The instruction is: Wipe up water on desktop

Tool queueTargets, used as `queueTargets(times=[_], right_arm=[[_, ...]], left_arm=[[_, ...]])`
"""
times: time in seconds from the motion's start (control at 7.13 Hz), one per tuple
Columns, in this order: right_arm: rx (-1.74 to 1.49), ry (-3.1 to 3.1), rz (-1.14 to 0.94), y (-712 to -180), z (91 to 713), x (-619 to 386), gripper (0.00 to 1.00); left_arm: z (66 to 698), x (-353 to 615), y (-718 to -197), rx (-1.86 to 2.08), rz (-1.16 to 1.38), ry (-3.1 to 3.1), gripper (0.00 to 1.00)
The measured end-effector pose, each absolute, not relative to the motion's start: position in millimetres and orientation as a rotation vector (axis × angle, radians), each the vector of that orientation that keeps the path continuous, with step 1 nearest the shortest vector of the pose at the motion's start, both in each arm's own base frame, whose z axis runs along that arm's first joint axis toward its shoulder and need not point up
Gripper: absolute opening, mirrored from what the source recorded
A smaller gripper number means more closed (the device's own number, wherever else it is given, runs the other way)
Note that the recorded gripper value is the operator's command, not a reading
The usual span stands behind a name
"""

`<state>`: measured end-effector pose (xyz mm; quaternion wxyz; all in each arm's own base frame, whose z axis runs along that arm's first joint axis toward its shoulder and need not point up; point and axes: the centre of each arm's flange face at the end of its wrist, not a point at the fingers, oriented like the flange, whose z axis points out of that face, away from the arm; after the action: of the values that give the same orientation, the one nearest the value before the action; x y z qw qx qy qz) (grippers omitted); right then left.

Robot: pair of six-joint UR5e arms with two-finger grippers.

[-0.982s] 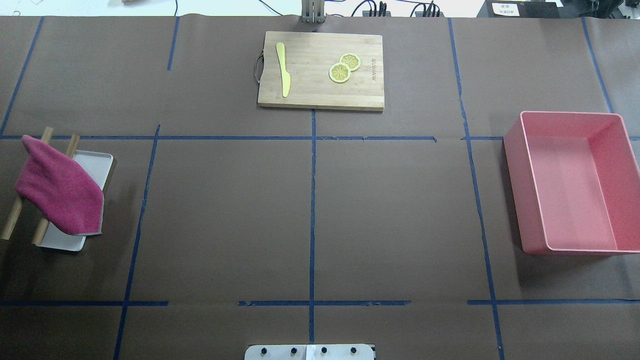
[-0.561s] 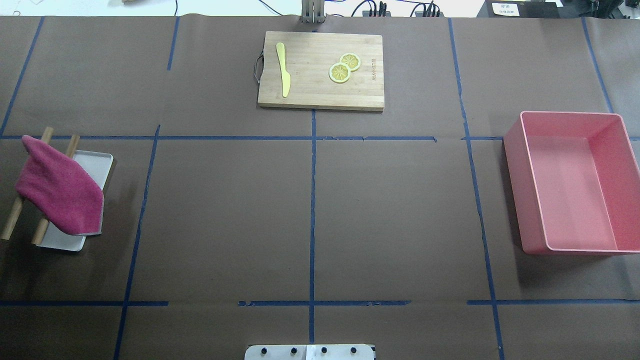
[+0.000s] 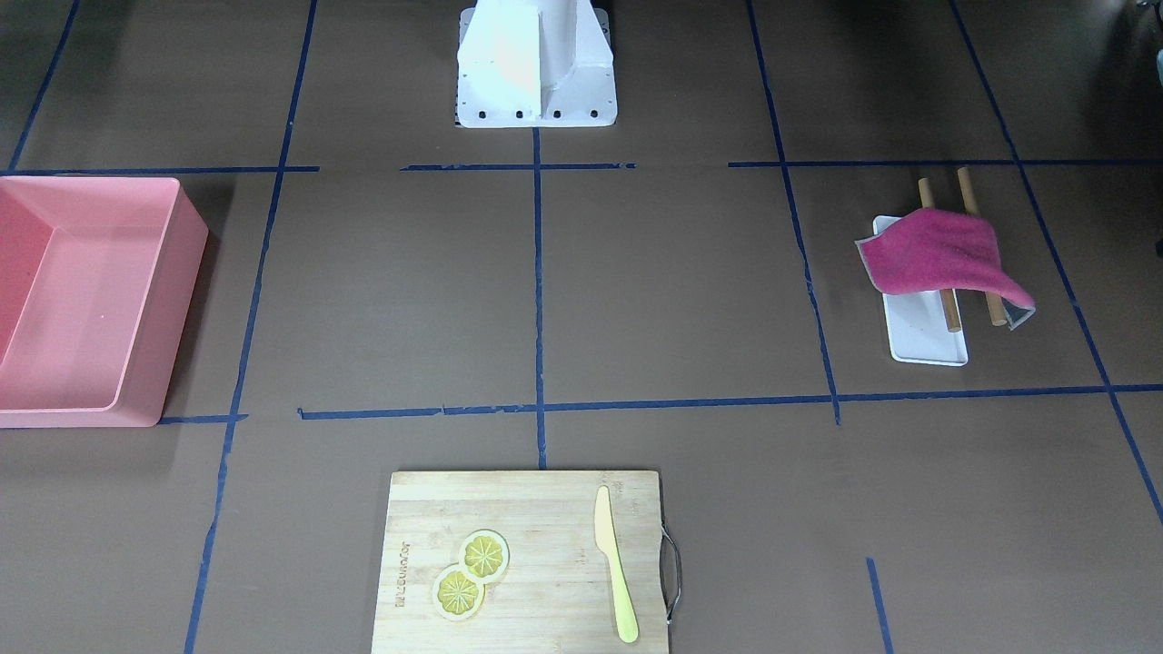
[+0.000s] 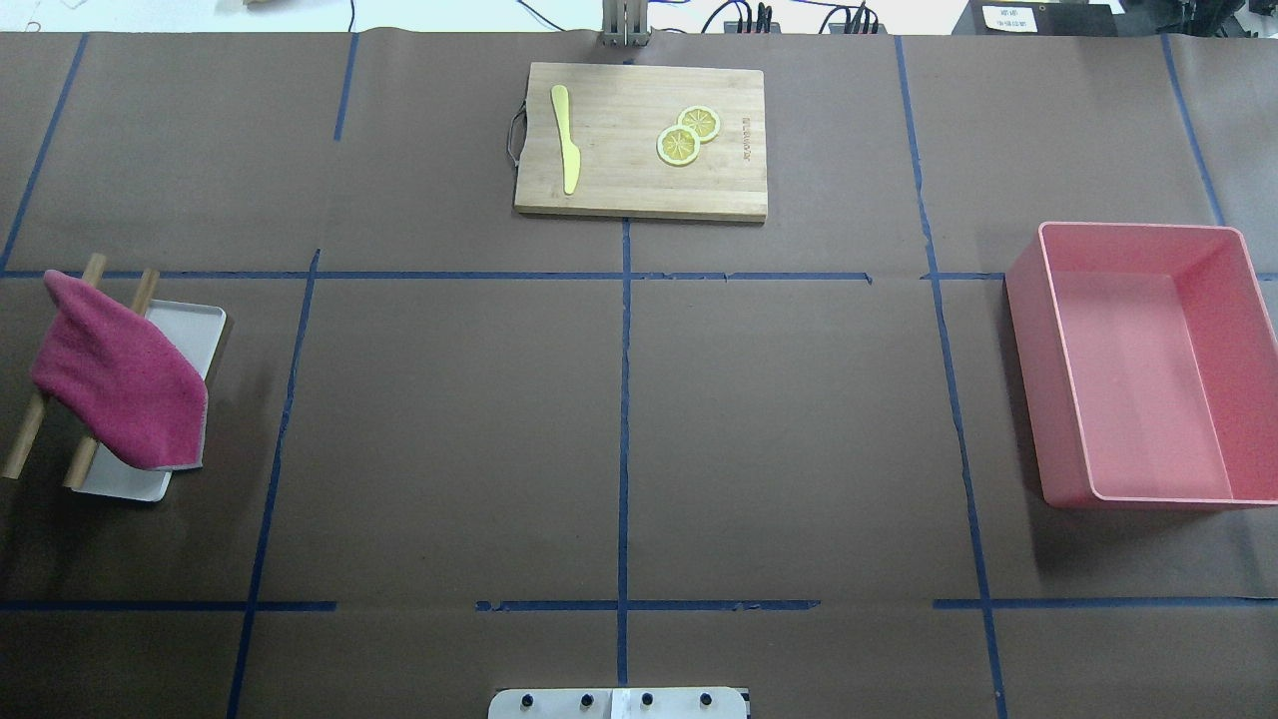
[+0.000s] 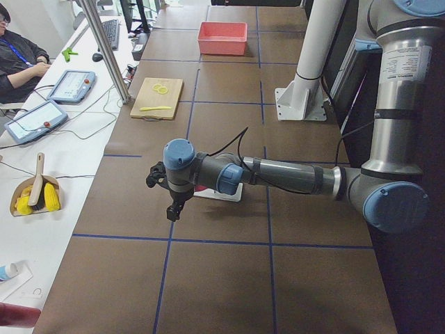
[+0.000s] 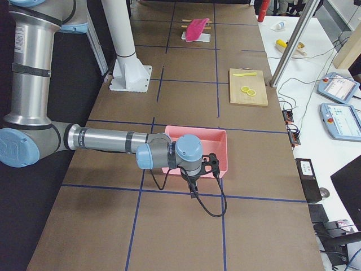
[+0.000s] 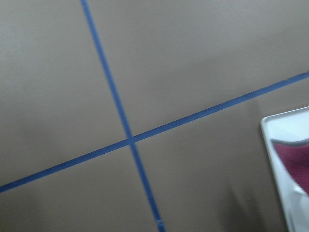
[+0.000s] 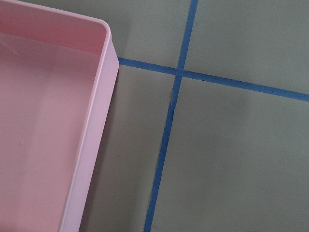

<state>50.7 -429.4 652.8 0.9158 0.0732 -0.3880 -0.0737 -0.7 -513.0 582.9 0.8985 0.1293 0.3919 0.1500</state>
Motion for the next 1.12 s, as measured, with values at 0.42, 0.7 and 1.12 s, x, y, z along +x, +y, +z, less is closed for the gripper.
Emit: queueTargets(times=[0.42,0.7,1.12], right_arm=[[0.12,-0.804,-0.123,-435,629,20,1.0],[0.119,-0.808,-0.122,-436,622,13,1.0],[0.117,-0.807,-0.121,-435,622,13,1.0]], left_arm=[[538,60,-505,0.172,0.159,0.881,1.0],[511,100,-492,0.142,0.098,0.858,1.0],[511,150,-477,0.157,0.104,0.815,1.0]])
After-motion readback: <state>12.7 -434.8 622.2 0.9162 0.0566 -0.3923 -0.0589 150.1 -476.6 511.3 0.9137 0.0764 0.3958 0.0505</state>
